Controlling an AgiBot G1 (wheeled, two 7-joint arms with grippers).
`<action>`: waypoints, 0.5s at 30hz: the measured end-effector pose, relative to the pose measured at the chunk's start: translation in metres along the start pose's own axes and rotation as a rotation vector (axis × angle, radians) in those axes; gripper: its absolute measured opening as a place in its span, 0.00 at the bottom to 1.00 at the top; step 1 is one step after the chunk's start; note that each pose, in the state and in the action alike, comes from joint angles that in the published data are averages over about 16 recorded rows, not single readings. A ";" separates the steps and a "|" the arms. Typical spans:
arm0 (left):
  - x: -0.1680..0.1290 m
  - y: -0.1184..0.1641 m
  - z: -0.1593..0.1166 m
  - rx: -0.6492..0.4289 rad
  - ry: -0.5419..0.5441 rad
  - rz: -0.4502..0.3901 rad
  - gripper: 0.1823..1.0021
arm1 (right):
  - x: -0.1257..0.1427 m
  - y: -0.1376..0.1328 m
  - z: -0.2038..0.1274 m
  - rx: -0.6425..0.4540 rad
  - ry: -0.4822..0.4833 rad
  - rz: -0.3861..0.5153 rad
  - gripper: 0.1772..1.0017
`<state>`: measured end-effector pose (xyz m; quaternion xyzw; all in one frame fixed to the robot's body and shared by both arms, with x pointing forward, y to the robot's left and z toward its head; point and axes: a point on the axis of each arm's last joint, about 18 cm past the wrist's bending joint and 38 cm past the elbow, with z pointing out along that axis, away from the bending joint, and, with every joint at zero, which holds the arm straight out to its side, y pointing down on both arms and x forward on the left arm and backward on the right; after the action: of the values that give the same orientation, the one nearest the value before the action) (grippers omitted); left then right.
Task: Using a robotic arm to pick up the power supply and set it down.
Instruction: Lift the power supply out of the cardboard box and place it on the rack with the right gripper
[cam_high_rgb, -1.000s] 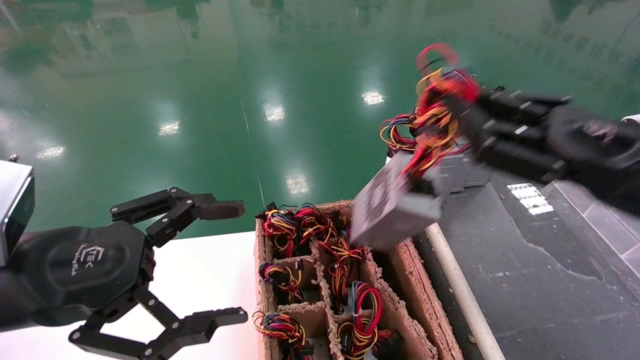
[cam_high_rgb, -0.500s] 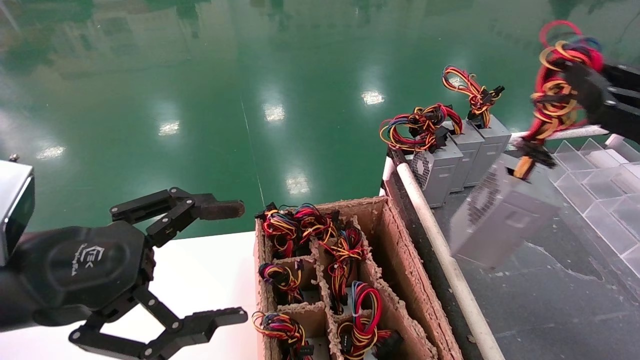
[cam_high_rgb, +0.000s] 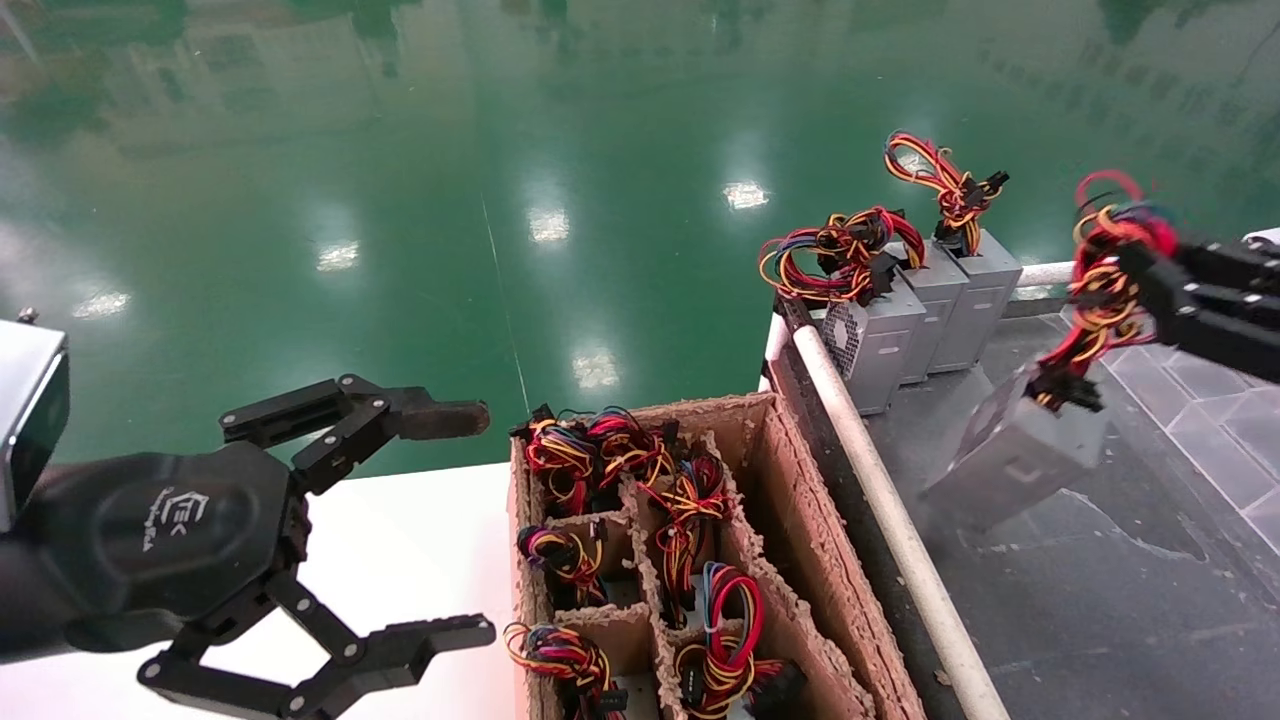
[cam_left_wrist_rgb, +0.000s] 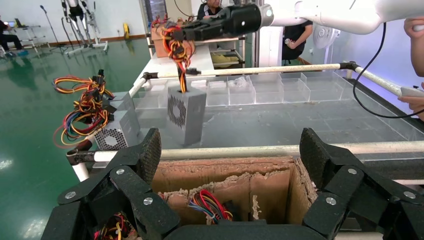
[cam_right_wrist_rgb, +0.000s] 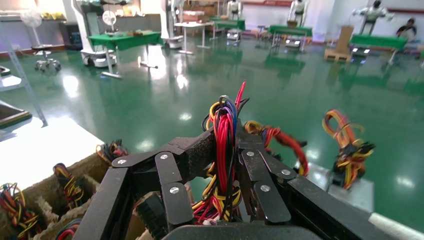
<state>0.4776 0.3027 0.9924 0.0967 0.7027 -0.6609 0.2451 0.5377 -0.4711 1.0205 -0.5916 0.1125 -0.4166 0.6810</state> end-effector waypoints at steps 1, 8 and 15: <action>0.000 0.000 0.000 0.000 0.000 0.000 1.00 | 0.000 0.003 0.002 -0.007 -0.002 0.004 0.02; 0.000 0.000 0.000 0.000 0.000 0.000 1.00 | 0.004 0.017 0.023 -0.034 -0.018 0.035 0.02; 0.000 0.000 0.000 0.000 0.000 0.000 1.00 | 0.008 0.024 0.053 -0.046 -0.026 0.056 0.02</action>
<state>0.4776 0.3027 0.9924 0.0967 0.7027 -0.6609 0.2451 0.5878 -0.4398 1.0158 -0.6090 0.1300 -0.3869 0.6801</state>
